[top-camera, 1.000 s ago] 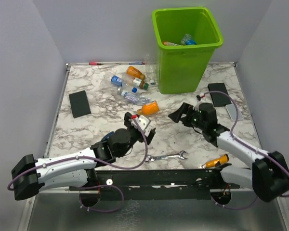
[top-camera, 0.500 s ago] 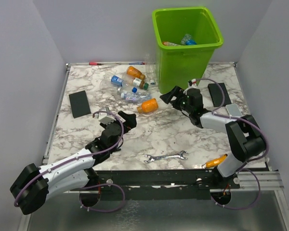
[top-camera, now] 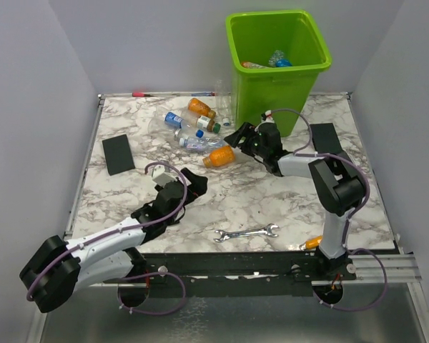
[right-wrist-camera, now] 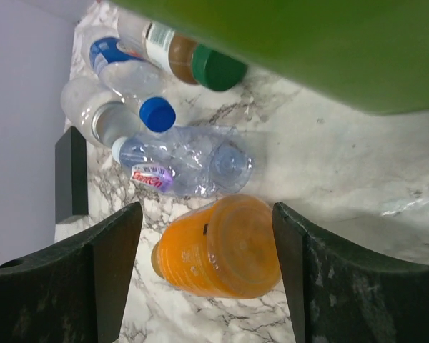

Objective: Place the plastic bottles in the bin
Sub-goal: Pick up the plastic bottle at the center of the board.

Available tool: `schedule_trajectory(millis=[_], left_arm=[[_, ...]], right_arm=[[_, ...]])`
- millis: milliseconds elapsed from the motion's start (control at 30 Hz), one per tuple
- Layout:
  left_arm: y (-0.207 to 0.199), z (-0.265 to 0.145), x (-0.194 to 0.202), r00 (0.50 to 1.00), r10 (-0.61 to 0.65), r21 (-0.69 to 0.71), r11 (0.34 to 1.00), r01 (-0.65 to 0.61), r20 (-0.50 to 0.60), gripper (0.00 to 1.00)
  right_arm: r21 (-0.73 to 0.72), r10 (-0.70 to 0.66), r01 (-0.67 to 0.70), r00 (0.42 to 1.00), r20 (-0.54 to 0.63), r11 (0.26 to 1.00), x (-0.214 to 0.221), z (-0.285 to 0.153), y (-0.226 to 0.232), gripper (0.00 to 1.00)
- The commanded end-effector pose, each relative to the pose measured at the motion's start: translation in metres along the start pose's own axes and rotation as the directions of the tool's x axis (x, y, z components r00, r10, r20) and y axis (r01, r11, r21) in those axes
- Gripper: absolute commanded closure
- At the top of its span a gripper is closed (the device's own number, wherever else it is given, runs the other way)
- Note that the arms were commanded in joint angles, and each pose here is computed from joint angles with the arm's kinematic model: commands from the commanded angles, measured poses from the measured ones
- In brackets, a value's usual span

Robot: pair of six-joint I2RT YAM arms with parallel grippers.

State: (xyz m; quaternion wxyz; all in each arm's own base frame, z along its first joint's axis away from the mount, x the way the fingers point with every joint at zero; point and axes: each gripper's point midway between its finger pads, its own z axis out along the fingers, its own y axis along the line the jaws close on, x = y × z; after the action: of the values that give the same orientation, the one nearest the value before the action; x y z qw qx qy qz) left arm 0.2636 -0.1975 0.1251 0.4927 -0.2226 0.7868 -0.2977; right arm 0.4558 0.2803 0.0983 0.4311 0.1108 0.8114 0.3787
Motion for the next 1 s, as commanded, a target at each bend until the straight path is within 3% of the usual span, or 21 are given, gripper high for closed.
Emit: schedule_trajectory(millis=[0,267,467,600,767,967], left_arm=[[0.008,0.002,0.022,0.996,0.002,-0.005,1.0,-0.002,-0.088,0.02],[-0.002,0.014,0.037,0.99,0.016,0.027,1.0,-0.013,-0.142,0.03],[-0.007,0.028,0.045,0.985,0.023,0.032,0.999,-0.018,-0.171,0.03],[-0.007,0.036,0.044,0.984,0.042,0.024,0.999,-0.038,-0.175,0.03],[-0.005,0.035,0.036,0.988,0.03,0.02,0.999,-0.027,-0.15,0.02],[0.0,0.028,0.038,0.987,-0.002,0.021,1.0,0.005,-0.161,0.03]], right_arm=[[-0.002,0.019,-0.019,0.998,-0.054,1.0,0.025,0.008,0.003,0.25],[0.013,0.115,-0.115,0.989,-0.097,0.993,0.067,-0.03,-0.01,0.39],[-0.002,0.191,-0.194,0.969,-0.156,0.981,0.105,-0.078,-0.007,0.39],[-0.012,0.164,-0.169,0.969,-0.184,0.986,0.118,-0.11,-0.002,0.31],[0.081,-0.001,0.005,0.999,-0.05,0.997,0.08,-0.13,-0.012,0.2],[0.102,-0.185,0.176,0.979,0.085,0.979,0.016,-0.094,0.013,0.36]])
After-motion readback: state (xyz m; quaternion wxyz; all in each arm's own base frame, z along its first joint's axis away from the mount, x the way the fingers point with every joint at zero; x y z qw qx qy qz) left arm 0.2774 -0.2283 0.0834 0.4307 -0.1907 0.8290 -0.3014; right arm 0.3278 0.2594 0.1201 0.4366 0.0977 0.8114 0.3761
